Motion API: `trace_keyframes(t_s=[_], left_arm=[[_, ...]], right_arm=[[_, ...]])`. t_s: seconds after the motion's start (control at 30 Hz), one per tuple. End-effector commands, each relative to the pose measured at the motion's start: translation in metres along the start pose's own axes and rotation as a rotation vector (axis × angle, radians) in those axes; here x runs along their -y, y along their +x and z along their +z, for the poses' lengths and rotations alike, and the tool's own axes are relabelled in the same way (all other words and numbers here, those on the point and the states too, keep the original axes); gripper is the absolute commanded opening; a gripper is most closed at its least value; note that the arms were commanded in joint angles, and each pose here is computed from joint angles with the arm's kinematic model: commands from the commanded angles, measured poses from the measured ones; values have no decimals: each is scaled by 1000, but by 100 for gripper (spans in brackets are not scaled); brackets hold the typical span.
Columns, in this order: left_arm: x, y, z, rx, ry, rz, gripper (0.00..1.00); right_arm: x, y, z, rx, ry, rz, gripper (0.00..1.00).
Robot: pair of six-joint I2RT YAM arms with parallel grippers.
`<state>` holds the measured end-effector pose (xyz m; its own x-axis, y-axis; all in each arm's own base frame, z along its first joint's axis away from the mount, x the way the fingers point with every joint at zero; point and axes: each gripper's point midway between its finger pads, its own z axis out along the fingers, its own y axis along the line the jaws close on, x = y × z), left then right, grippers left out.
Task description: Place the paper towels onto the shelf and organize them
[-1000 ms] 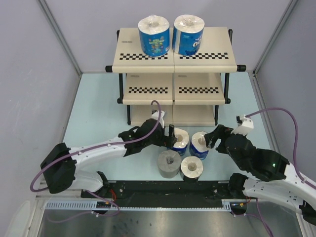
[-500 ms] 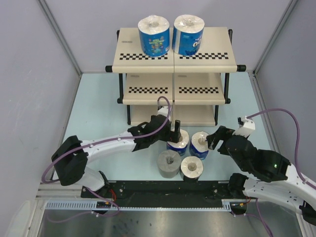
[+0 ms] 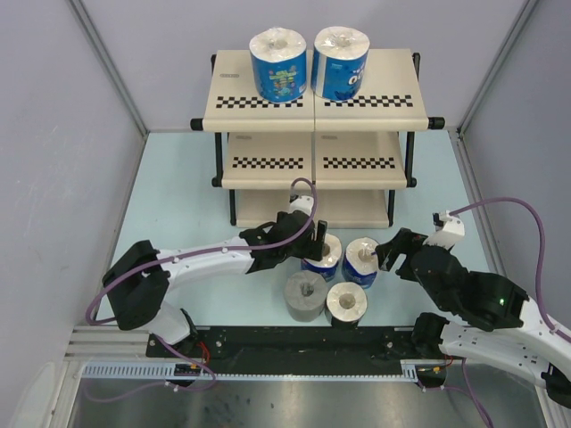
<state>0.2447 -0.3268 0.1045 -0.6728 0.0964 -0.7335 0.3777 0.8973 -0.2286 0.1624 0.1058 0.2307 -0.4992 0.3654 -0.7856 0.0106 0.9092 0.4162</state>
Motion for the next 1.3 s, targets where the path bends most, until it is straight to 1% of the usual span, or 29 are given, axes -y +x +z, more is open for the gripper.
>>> trace_keyframes(t_s=[0.0, 0.03, 0.07, 0.13, 0.17, 0.2, 0.23, 0.33, 0.47, 0.6, 0.67, 0.8, 0.83, 0.93, 1.13, 1.23, 1.27], left_arm=[[2, -7, -3, 29, -2, 11, 81], [3, -6, -3, 24, 6, 10, 79], [5, -7, -3, 25, 13, 13, 74], [9, -7, -4, 21, 36, 17, 68], [11, -8, -4, 23, 45, 17, 62], [13, -9, -5, 26, 54, 17, 59], [15, -10, -5, 23, 68, 20, 52], [21, -16, -10, 36, 93, 16, 39], [29, -37, -29, 79, 125, 0, 38], [40, -74, -61, 175, 173, -26, 38], [45, -101, -86, 249, 206, -48, 38], [43, -145, -125, 397, 217, -89, 39], [44, -159, -138, 449, 231, -99, 39], [42, -185, -158, 548, 231, -120, 38], [29, -225, -184, 711, 166, -153, 39], [26, -243, -188, 785, 131, -174, 40], [25, -245, -181, 789, 112, -174, 40]], right_arm=[[0, -6, 1, 26, 13, 18, 88], [1, -7, 1, 28, 16, 16, 88], [0, -6, 1, 25, 13, 17, 88], [0, -6, 1, 25, 13, 17, 88], [0, -6, 1, 24, 11, 19, 88], [0, -5, 1, 23, 10, 18, 88], [0, -6, 0, 24, 10, 19, 88], [0, -6, -1, 22, 4, 20, 88], [1, -6, -1, 24, 7, 19, 88], [1, -6, -1, 26, 9, 24, 88], [2, -6, 0, 24, 12, 21, 88], [2, -5, -1, 22, 14, 21, 88], [1, -5, 0, 21, 13, 22, 88], [2, -5, 0, 22, 14, 24, 88], [3, -4, -2, 17, 11, 27, 88], [7, -5, -4, 20, 15, 33, 88], [8, -5, -4, 22, 15, 34, 88]])
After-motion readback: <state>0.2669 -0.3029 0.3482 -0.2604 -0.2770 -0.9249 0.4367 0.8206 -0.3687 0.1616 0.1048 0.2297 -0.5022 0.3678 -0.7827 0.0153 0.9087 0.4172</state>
